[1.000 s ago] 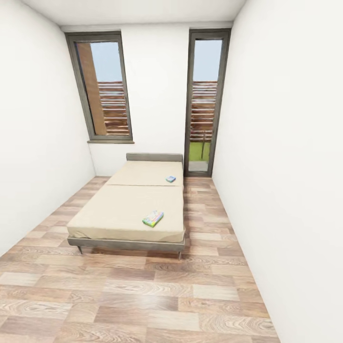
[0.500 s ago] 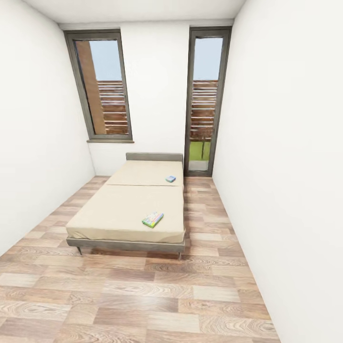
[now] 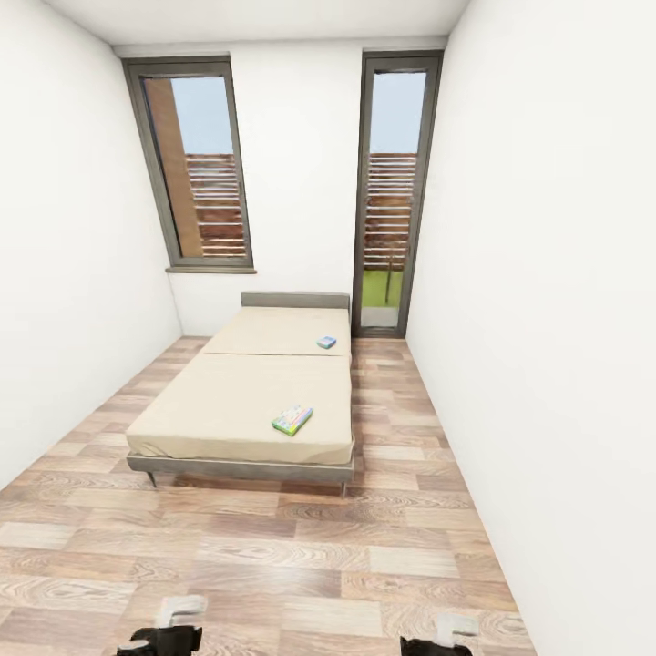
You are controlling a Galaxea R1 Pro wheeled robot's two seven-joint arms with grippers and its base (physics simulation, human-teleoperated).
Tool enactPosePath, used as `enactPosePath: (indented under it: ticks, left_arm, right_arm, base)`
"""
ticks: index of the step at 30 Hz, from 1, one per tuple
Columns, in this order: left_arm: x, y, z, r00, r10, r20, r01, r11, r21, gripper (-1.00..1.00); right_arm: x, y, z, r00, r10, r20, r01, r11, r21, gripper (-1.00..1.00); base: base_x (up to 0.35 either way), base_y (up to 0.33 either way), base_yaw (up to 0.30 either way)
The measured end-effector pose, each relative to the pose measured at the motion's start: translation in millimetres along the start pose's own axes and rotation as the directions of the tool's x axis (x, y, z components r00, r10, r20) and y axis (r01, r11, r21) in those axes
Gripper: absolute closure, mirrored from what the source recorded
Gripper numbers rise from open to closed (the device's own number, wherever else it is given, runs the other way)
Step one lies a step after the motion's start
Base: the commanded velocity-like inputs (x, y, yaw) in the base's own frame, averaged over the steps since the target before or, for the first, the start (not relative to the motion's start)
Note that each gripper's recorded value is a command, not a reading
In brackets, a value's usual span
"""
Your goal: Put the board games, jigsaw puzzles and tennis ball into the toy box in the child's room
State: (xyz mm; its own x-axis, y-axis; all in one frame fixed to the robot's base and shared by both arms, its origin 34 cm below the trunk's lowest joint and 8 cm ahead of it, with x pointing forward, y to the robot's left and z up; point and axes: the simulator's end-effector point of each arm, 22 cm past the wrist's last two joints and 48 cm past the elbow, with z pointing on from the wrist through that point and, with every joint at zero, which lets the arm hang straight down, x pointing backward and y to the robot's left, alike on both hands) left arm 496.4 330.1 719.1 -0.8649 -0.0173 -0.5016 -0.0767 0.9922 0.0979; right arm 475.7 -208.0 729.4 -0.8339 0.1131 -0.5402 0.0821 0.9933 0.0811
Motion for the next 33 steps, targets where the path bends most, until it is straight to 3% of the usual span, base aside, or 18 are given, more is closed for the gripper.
enactPosePath:
  ticks: [3, 6, 10, 13, 18, 20, 33]
  left_arm:
    - [-47.0, -5.2, -9.0, 0.999, -0.048, -0.008, 0.048, 0.998, 0.039, -1.00]
    - [-82.6, -12.0, -17.1, 0.997, -0.072, 0.019, 0.070, 0.994, 0.079, -1.00]
    - [-147.6, -21.9, -36.0, 0.989, -0.090, 0.118, 0.072, 0.986, 0.152, -1.00]
    - [-175.7, -30.3, -49.7, 0.981, -0.091, 0.168, 0.052, 0.973, 0.224, -1.00]
    - [-191.2, -46.3, -64.4, 0.977, -0.091, 0.195, 0.018, 0.939, 0.344, -1.00]
    - [-193.2, -47.9, -67.3, 0.976, -0.088, 0.200, 0.010, 0.931, 0.364, -1.00]
    - [-196.9, 4.5, -68.5, 0.975, -0.068, 0.210, -0.003, 0.948, 0.319, -1.00]
  right_arm:
    - [-30.4, -19.2, -3.7, 0.996, 0.090, 0.008, -0.090, 0.996, 0.026, -1.00]
    - [-37.2, -31.9, -4.5, 0.990, 0.136, 0.020, -0.137, 0.990, 0.043, -1.00]
    - [-49.4, -41.5, -4.7, 0.984, 0.157, 0.086, -0.162, 0.985, 0.054, -1.00]
    - [-53.1, -44.8, -5.1, 0.980, 0.162, 0.114, -0.169, 0.984, 0.059, -1.00]
    - [-53.8, -43.1, -5.1, 0.979, 0.158, 0.126, -0.167, 0.984, 0.061, -1.00]
    - [-52.9, -40.9, -5.0, 0.979, 0.159, 0.127, -0.167, 0.984, 0.058, -1.00]
    - [-13.2, -33.1, 3.0, 0.984, 0.159, 0.083, -0.165, 0.985, 0.060, -1.00]
  base:
    - [0.000, 0.000, 0.000]
    - [0.000, 0.000, 0.000]
    - [0.000, 0.000, 0.000]
    - [0.000, 0.000, 0.000]
    - [0.001, 0.000, 0.000]
    - [0.071, 0.000, 0.000]
    - [0.271, 0.098, 0.000]
